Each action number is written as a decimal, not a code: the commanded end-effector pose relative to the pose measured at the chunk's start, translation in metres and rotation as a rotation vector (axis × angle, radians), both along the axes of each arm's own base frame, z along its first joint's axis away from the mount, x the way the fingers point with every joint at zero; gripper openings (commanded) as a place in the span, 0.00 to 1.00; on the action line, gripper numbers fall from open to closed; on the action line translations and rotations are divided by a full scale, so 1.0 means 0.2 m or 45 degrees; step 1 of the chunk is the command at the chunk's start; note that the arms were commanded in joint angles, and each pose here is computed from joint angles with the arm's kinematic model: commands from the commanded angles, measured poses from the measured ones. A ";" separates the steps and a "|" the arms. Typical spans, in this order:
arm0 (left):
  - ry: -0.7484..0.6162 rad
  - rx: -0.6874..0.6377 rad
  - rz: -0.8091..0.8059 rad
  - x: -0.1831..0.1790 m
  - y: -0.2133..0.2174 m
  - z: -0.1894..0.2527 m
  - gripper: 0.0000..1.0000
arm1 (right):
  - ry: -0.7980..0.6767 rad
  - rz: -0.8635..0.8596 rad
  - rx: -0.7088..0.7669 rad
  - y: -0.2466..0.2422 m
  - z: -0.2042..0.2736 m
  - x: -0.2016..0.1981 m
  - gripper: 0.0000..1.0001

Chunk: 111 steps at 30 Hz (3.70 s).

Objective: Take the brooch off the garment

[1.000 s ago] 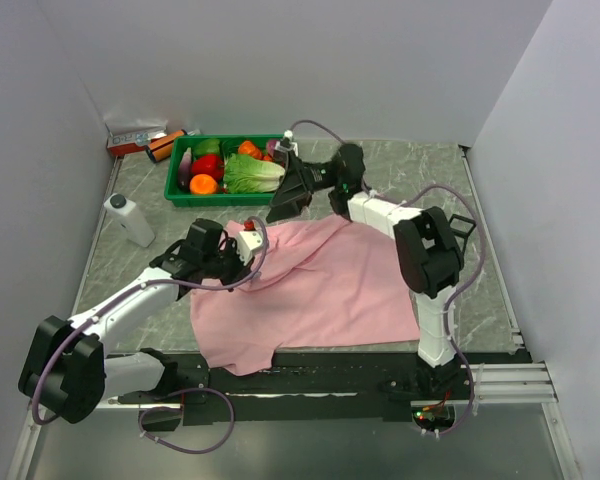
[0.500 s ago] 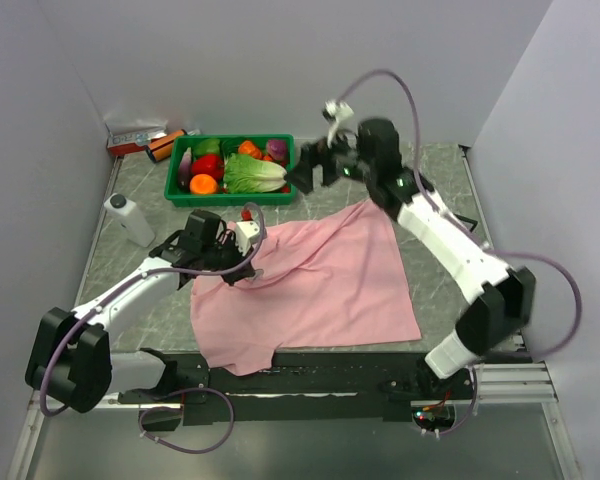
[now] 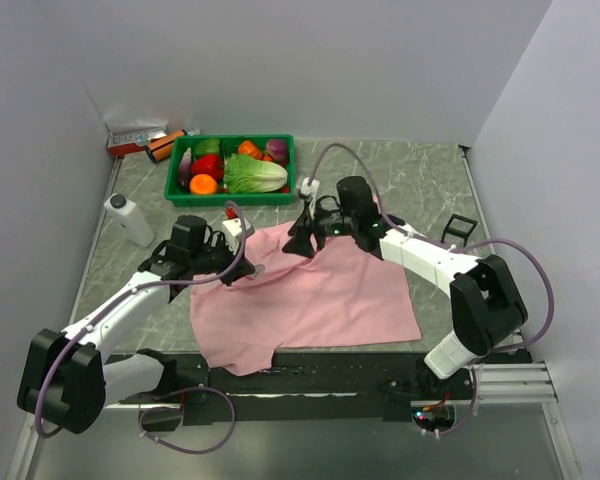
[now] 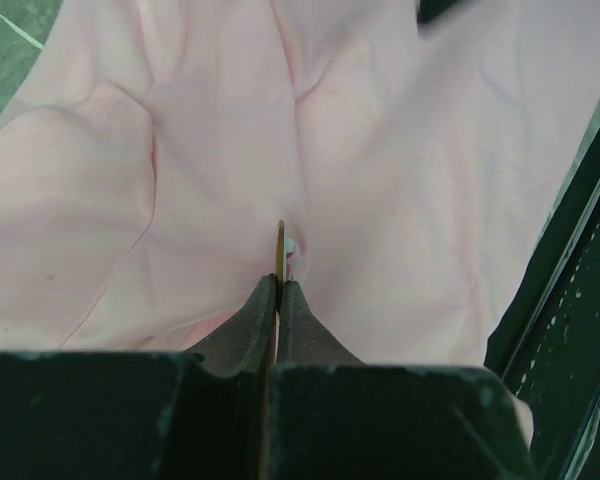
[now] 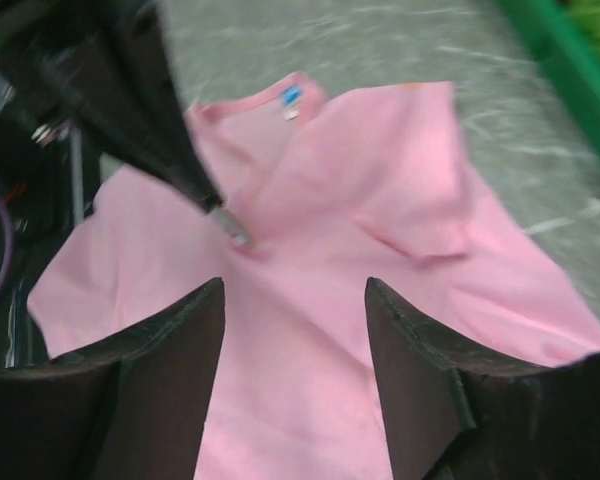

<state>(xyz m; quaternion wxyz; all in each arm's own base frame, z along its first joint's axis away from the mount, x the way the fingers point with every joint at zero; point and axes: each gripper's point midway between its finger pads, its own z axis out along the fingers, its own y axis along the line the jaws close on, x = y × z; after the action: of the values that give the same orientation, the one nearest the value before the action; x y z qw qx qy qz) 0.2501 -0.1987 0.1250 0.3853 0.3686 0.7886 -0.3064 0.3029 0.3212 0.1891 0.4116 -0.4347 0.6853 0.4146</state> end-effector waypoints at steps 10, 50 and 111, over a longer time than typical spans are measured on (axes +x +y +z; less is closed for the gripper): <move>-0.213 -0.291 0.203 0.14 -0.05 0.16 0.01 | -0.010 0.290 -0.076 0.22 -0.31 -0.14 0.50; -0.201 -0.382 -0.036 0.01 -0.18 0.24 0.01 | -0.275 0.463 -0.105 0.24 -0.19 -0.14 0.57; -0.233 -0.274 -0.057 -0.01 -0.20 0.15 0.01 | -0.200 0.380 -0.210 0.03 -0.16 -0.25 0.72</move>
<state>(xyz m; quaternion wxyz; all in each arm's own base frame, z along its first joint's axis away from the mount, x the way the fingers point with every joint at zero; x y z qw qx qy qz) 0.2434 -0.2348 0.1364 0.4590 0.3580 0.7268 -0.3646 0.2480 0.3334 0.1696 0.3508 -0.5864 0.6086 0.4034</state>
